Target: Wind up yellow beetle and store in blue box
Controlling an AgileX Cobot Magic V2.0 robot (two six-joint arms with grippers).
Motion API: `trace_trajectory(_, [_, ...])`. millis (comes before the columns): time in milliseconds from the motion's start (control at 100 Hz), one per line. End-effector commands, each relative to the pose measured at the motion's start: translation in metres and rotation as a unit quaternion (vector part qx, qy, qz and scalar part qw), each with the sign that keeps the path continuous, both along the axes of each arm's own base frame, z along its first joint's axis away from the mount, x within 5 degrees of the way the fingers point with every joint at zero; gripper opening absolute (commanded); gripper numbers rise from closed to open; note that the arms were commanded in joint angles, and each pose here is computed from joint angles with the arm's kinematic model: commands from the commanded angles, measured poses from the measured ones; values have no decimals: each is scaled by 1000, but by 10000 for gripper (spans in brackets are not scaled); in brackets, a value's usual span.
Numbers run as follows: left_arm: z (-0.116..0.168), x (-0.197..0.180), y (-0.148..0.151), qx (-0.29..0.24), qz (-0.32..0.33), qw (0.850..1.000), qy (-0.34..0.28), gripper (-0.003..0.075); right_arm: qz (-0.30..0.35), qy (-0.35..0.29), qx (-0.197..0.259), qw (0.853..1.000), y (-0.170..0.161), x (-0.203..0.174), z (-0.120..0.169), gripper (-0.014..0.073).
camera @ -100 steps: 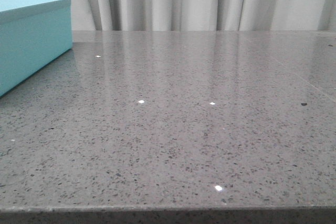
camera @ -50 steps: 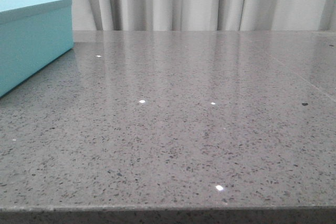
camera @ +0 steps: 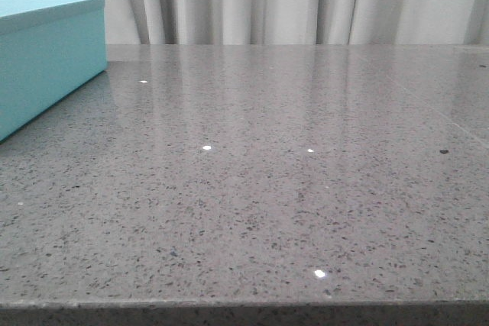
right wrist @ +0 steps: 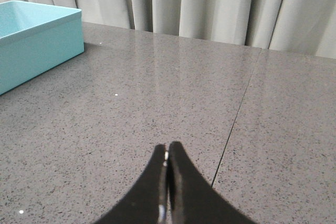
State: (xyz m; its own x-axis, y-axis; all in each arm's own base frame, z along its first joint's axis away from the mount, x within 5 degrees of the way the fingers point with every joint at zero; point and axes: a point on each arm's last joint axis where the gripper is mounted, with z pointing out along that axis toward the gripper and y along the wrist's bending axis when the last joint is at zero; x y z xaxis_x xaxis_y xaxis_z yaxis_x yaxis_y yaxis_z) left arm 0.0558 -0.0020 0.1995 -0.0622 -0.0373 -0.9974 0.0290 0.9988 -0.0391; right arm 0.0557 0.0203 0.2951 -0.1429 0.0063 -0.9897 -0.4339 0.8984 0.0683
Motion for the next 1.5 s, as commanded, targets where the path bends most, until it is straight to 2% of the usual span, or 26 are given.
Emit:
trace_trajectory(0, [1,-1,0,-12,-2,999,-42,-19,10,-41,-3,999,2,1,13,-68])
trace_trajectory(250, [1,-1,0,-12,-2,999,-42,-18,9,-65,4,998,6,3,9,-68])
trace_trajectory(410, [1,-1,0,-12,-2,999,-42,-18,-5,-148,27,989,9,5,8,-68])
trace_trajectory(500, [1,-1,0,-12,-2,999,-42,-19,-25,-198,23,980,8,6,8,-68])
trace_trajectory(570, [1,-1,0,-12,-2,999,-42,-19,-45,-212,10,976,6,7,4,-68])
trace_trajectory(640, [1,-1,0,-12,-2,999,-42,-18,-70,-208,3,976,2,8,-1,-68])
trace_trajectory(760, [1,-1,0,-12,-2,999,-42,-18,-116,-189,34,975,-5,7,-14,-68])
trace_trajectory(989, [1,-1,0,-12,-2,999,-42,-18,-181,-168,43,968,-14,4,-46,-68])
trace_trajectory(1169, [1,-1,0,-12,-2,999,-42,-19,-199,-132,60,969,-17,4,-78,-68])
trace_trajectory(1309, [1,-1,0,-12,-2,999,-42,-19,-207,-87,48,973,-18,2,-87,-68])
trace_trajectory(1489, [1,-1,0,-12,-2,999,-42,-18,-211,-74,45,974,-19,-1,-91,-68])
